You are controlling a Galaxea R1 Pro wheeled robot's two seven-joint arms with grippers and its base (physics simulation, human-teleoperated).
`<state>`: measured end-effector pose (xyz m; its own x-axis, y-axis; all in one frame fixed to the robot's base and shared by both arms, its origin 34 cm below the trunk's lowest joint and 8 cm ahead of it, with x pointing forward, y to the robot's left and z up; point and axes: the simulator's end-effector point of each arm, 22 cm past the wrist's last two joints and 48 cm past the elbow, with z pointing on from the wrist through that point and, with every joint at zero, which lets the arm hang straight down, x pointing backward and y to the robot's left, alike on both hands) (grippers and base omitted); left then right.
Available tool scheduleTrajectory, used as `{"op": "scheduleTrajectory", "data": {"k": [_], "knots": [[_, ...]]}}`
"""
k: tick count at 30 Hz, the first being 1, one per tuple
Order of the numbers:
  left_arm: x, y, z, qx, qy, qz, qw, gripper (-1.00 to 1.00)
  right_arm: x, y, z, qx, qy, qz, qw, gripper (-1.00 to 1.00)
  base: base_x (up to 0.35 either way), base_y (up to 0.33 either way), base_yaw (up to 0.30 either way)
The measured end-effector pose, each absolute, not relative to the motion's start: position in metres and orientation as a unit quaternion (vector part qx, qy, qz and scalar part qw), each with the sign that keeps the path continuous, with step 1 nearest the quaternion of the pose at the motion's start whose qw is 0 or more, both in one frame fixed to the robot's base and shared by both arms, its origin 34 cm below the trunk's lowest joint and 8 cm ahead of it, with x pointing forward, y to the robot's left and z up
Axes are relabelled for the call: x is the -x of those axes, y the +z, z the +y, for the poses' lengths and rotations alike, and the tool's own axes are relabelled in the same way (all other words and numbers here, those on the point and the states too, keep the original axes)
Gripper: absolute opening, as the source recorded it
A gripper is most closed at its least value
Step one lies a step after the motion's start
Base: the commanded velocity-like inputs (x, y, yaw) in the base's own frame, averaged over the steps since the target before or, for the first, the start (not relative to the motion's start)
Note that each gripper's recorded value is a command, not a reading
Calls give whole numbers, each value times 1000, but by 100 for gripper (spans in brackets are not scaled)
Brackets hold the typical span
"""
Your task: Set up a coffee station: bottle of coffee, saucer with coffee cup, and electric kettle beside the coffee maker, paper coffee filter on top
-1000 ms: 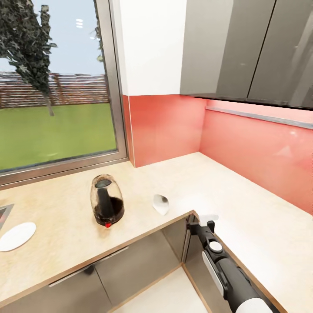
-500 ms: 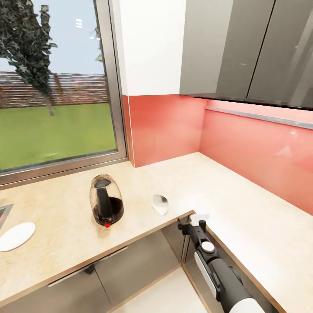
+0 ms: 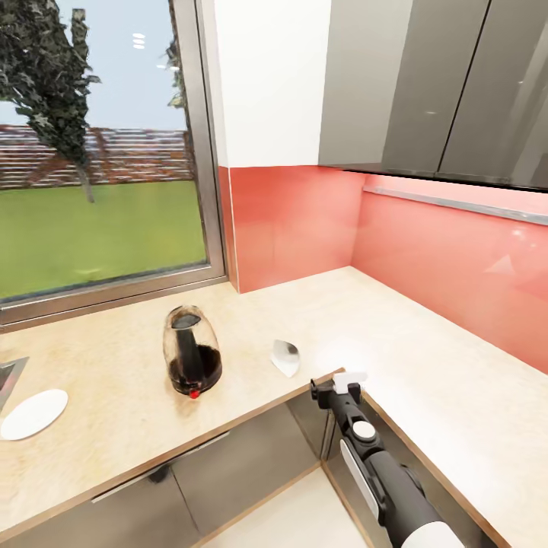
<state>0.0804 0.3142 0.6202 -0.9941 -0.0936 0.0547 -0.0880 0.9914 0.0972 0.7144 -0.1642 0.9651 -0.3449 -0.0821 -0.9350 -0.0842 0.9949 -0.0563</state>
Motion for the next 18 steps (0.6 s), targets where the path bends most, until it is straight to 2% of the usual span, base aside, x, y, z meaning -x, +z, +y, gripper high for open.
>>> {"op": "scheduleTrajectory", "data": {"k": [7, 18], "knots": [[-80, 621, 325, -85, -57, -994, 27, 100, -716, 969, -164, 50, 1, 818, 574, 100, 0, 247, 11], [-76, 621, 321, -83, -51, -995, 34, 100, -721, 982, -165, 44, 4, 809, 586, 100, 0, 29, 166]]}}
